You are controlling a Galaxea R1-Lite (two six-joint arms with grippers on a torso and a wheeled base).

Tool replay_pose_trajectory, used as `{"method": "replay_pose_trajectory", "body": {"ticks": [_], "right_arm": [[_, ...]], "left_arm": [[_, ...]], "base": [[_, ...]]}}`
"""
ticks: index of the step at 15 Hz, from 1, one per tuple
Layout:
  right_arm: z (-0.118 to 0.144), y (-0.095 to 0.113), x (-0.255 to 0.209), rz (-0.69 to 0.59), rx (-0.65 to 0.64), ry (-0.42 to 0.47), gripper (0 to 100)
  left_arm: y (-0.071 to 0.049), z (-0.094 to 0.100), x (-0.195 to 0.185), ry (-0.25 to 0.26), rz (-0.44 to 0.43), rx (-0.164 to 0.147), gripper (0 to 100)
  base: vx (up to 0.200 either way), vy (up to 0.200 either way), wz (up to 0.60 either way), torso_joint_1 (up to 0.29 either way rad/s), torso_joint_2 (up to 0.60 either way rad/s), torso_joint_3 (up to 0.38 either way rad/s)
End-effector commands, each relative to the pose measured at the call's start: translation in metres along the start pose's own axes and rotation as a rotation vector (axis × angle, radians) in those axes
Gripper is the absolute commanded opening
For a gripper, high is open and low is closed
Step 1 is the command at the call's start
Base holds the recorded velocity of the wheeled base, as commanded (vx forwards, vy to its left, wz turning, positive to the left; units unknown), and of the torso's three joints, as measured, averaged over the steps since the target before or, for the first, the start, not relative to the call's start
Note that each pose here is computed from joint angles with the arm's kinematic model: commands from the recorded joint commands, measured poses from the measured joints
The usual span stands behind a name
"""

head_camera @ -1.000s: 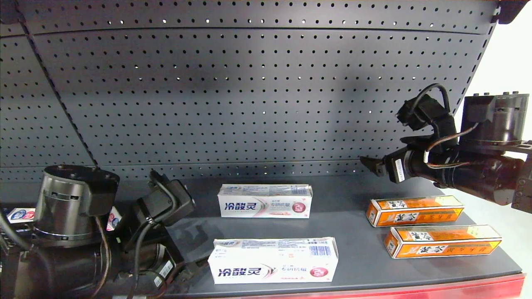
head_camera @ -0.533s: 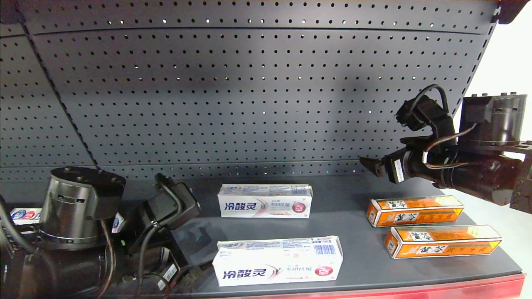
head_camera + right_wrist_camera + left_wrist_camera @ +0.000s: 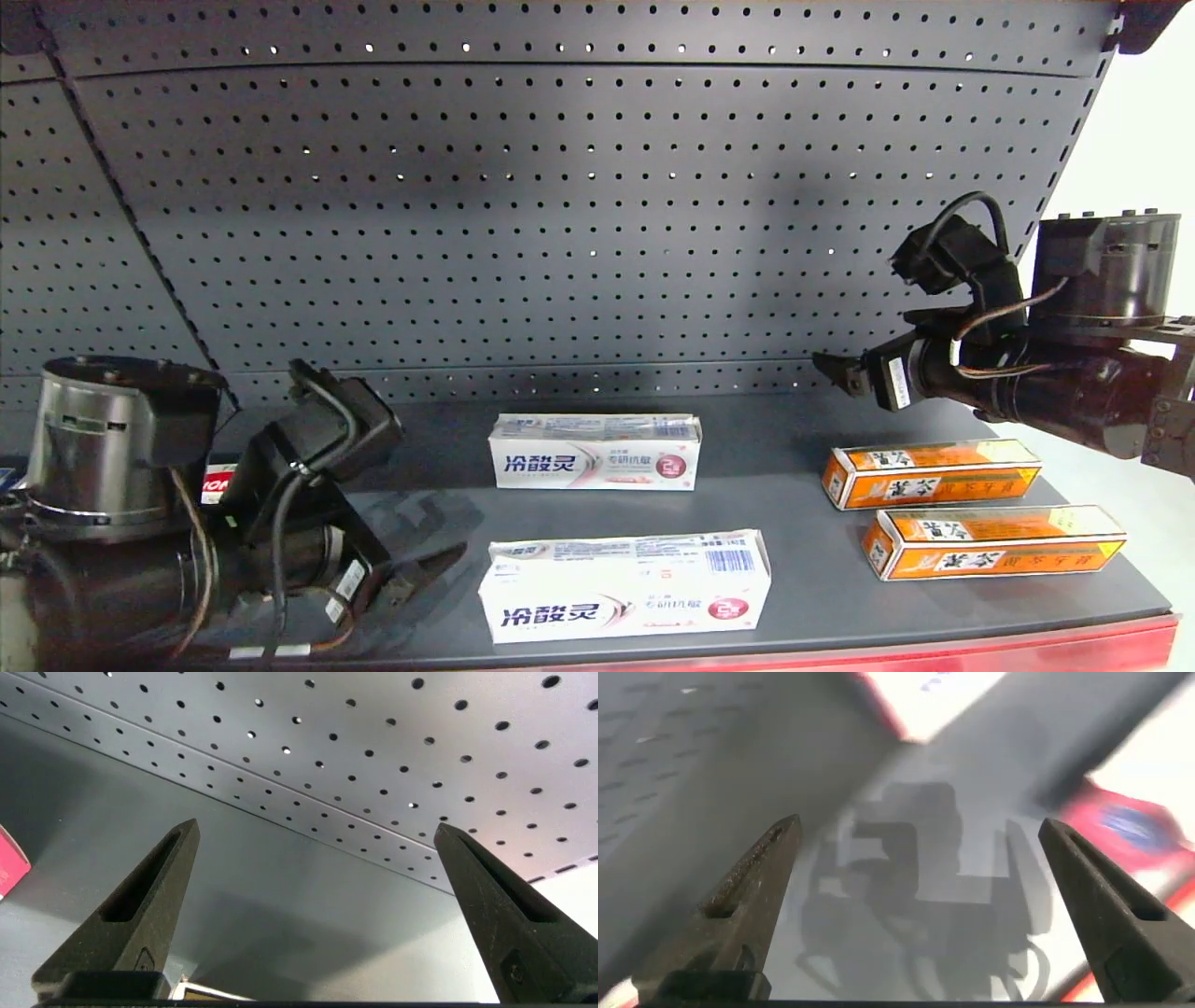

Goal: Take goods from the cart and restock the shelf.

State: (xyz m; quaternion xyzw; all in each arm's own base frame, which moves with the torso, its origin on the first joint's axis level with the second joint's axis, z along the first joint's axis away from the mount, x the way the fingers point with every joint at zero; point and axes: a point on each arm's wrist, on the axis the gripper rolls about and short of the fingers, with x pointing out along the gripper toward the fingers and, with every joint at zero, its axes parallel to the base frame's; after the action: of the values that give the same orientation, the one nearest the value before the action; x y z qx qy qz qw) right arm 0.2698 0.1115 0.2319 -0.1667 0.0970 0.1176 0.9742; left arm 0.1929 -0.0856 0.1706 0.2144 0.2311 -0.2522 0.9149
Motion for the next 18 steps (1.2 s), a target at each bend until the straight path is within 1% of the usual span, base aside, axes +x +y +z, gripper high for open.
{"method": "replay_pose_trajectory", "body": {"ticks": [1, 2, 3, 6, 8, 11, 13, 18], "right_arm": [[-0.001, 0.000, 0.004, 0.000, -0.002, 0.006, 100], [-0.002, 0.000, 0.004, 0.000, -0.001, 0.008, 100], [-0.002, 0.000, 0.004, 0.001, -0.001, 0.009, 100], [-0.002, -0.003, 0.004, -0.013, 0.004, 0.003, 100], [-0.003, -0.006, 0.005, -0.023, 0.006, -0.004, 100], [-0.003, -0.008, 0.005, -0.029, 0.008, -0.003, 100], [-0.003, -0.008, 0.005, -0.030, 0.008, -0.001, 100], [-0.005, -0.007, 0.007, -0.027, 0.005, 0.004, 100]], "left_arm": [[0.019, 0.007, 0.004, -0.005, 0.083, -0.036, 100], [0.025, 0.009, 0.008, 0.009, 0.120, -0.045, 100], [0.033, 0.012, 0.019, 0.041, 0.169, -0.054, 100], [0.041, 0.017, 0.042, 0.074, 0.189, -0.064, 100], [0.046, 0.023, 0.057, 0.078, 0.187, -0.065, 100], [0.046, 0.025, 0.072, 0.093, 0.174, -0.060, 100], [0.046, 0.024, 0.077, 0.088, 0.172, -0.058, 100], [0.035, 0.027, 0.084, 0.078, 0.134, -0.038, 100]], "base": [[0.000, 0.000, 0.00, 0.000, 0.00, 0.000], [0.000, 0.000, 0.00, 0.000, 0.00, 0.000], [0.000, 0.000, 0.00, 0.000, 0.00, 0.000], [0.000, 0.000, 0.00, 0.000, 0.00, 0.000], [0.000, 0.000, 0.00, 0.000, 0.00, 0.000], [0.000, 0.000, 0.00, 0.000, 0.00, 0.000], [0.000, 0.000, 0.00, 0.000, 0.00, 0.000], [0.000, 0.000, 0.00, 0.000, 0.00, 0.000]]}}
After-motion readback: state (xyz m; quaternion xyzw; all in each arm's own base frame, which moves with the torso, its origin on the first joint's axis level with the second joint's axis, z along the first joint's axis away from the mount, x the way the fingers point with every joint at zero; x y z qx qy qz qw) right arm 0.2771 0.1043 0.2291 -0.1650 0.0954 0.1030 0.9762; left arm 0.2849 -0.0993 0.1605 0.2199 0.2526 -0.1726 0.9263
